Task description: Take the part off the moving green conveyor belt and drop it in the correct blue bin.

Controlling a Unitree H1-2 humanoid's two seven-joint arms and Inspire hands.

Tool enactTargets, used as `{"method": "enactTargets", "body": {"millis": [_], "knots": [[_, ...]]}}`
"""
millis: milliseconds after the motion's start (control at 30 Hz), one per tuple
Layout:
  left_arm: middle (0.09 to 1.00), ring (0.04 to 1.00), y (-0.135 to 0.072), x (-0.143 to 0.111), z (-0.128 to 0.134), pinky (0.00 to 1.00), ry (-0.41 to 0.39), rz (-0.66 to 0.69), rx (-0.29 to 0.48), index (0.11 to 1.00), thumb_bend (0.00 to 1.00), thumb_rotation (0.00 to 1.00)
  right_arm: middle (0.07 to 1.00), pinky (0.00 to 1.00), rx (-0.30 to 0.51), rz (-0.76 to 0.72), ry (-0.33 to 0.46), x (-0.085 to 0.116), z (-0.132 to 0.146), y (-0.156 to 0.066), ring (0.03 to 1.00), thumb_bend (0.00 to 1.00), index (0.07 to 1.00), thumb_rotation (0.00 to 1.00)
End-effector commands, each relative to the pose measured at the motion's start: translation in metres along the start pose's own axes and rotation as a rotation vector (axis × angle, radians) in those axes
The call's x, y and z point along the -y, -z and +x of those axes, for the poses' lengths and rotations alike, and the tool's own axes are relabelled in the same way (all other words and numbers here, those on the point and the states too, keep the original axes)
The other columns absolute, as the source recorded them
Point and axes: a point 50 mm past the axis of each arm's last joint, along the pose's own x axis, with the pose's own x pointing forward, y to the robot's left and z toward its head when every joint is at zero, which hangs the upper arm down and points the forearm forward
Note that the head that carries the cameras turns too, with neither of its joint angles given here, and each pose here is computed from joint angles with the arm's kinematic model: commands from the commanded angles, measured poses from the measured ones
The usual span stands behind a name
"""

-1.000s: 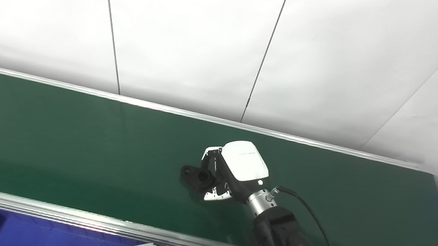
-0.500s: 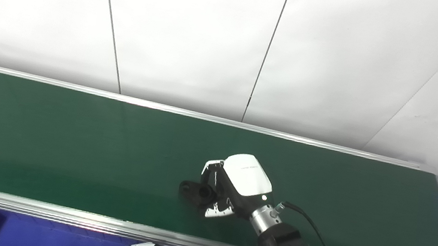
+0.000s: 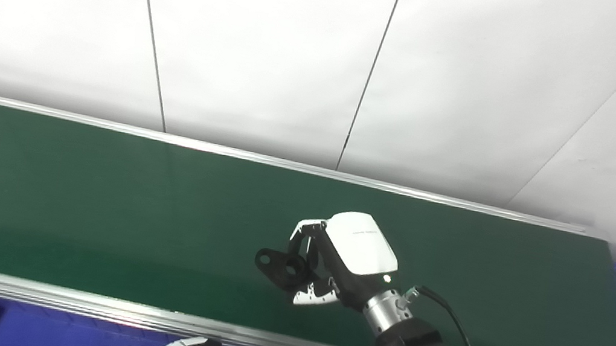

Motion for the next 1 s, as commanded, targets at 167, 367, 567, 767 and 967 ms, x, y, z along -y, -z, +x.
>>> {"method": "enactTargets", "body": {"millis": [167, 367, 567, 767, 967], "knots": [[0.847, 0.789, -0.014, -0.004, 0.004, 0.68, -0.022, -0.016, 0.075, 0.815, 0.74, 0.29, 0.312, 0.14, -0.003, 0.041, 0.069, 0.019, -0.044, -0.013, 0.214, 0.52, 0.482, 0.12], [0.862, 0.797, -0.013, -0.01, -0.001, 0.7, -0.026, -0.019, 0.061, 0.837, 0.71, 0.36, 0.327, 0.16, -0.039, 0.091, 0.055, 0.018, -0.081, -0.022, 0.224, 0.52, 0.484, 0.12], [0.849, 0.788, -0.016, -0.018, -0.005, 0.71, -0.043, -0.047, 0.045, 0.833, 0.75, 0.43, 0.342, 0.21, -0.062, 0.156, 0.03, 0.016, -0.11, -0.027, 0.253, 0.52, 0.487, 0.12], [0.847, 0.772, -0.027, -0.026, -0.004, 0.68, -0.043, -0.076, 0.066, 0.826, 0.77, 0.43, 0.385, 0.23, -0.079, 0.172, -0.014, 0.007, -0.134, -0.033, 0.279, 0.52, 0.488, 0.13], [0.838, 0.771, -0.034, -0.026, 0.001, 0.68, -0.043, -0.155, 0.071, 0.817, 0.79, 0.42, 0.37, 0.2, -0.095, 0.208, -0.098, -0.011, -0.151, -0.035, 0.269, 0.52, 0.488, 0.12]]}}
